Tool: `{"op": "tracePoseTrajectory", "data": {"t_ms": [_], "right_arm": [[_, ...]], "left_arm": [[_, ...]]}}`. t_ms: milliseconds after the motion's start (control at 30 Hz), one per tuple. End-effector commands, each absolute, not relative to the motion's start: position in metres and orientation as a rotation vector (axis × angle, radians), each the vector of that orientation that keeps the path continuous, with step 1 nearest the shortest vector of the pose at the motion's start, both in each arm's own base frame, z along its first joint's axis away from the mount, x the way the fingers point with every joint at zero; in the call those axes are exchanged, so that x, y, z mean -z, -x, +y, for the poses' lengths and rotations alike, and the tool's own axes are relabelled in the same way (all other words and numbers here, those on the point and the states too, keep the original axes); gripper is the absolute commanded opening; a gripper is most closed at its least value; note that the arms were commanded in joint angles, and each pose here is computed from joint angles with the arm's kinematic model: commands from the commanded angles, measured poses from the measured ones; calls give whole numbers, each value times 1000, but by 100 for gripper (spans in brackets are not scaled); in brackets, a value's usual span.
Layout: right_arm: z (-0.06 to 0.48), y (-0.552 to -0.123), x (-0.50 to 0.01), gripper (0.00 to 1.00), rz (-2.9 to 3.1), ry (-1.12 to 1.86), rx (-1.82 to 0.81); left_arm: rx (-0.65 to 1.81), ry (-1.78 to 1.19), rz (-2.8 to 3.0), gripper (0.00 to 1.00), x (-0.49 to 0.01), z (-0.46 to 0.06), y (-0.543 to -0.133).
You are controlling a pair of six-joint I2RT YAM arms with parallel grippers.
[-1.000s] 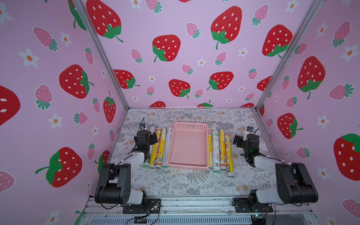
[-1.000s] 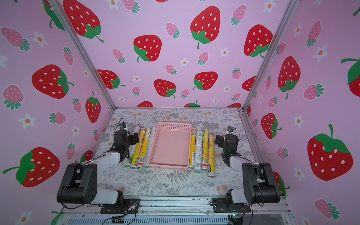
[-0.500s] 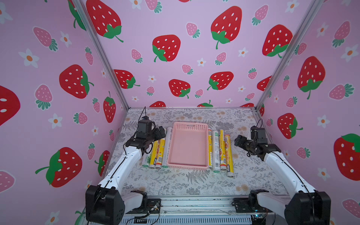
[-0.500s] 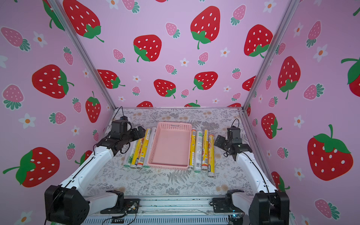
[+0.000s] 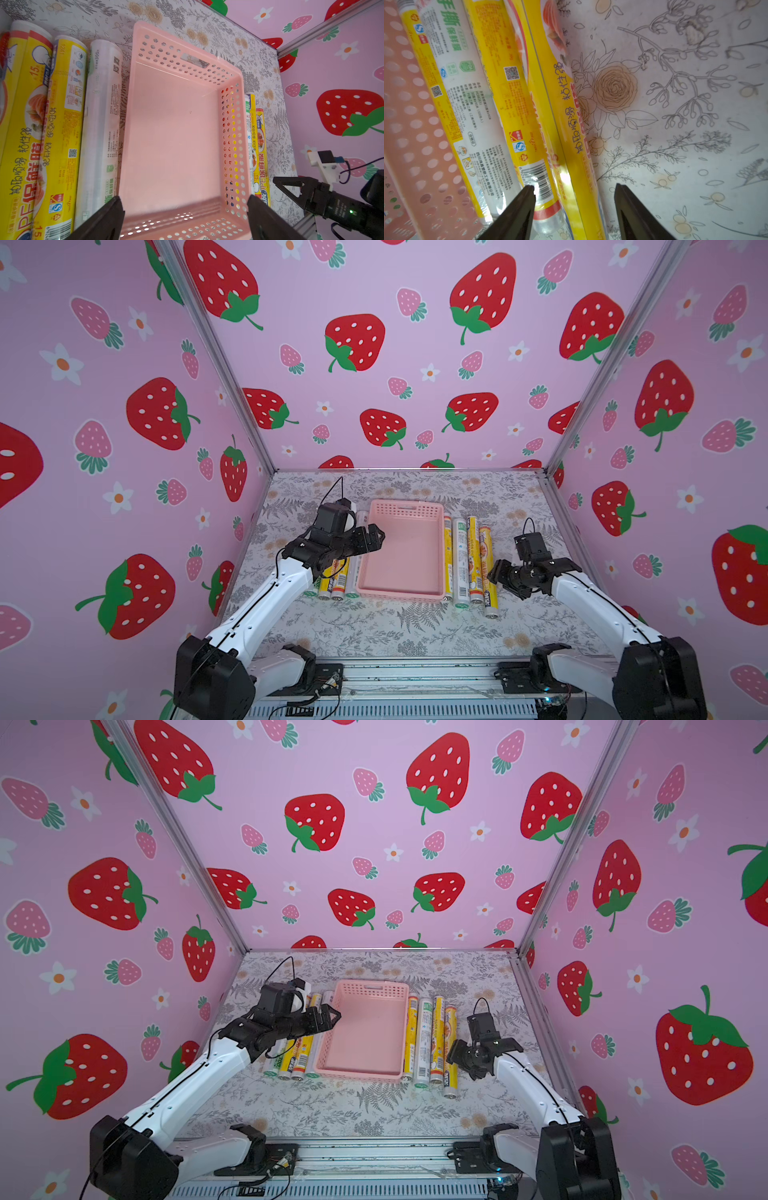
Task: Put the plastic wrap into the basket
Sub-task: Pick up the plastic wrap from the center of the board.
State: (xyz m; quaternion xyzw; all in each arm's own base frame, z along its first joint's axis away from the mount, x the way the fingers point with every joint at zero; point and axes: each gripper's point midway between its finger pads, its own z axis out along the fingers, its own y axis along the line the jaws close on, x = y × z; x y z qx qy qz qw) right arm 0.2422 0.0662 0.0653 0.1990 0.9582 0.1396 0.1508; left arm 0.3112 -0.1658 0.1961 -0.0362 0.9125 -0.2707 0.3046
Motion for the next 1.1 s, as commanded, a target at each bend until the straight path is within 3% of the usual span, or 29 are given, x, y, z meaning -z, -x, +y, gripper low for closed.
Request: {"op": "tracePoseTrajectory", "data": {"t_ms": [0,633,900,1067], "right_arm": [[66,-245,-60,65,2759,-575,-369],[37,-251,-40,61,2806,-611,-25],[36,-256,-26,64,2833,-614,8],[36,-257,-21,59,2847,-617,21]], "left_arm": [[694,105,2445,97,-190,-164,-305],[619,83,2472,97,-185,-165,-307],[556,60,2477,97,-187,-164,-304],[547,57,2461,97,-191,-165,-303]]}}
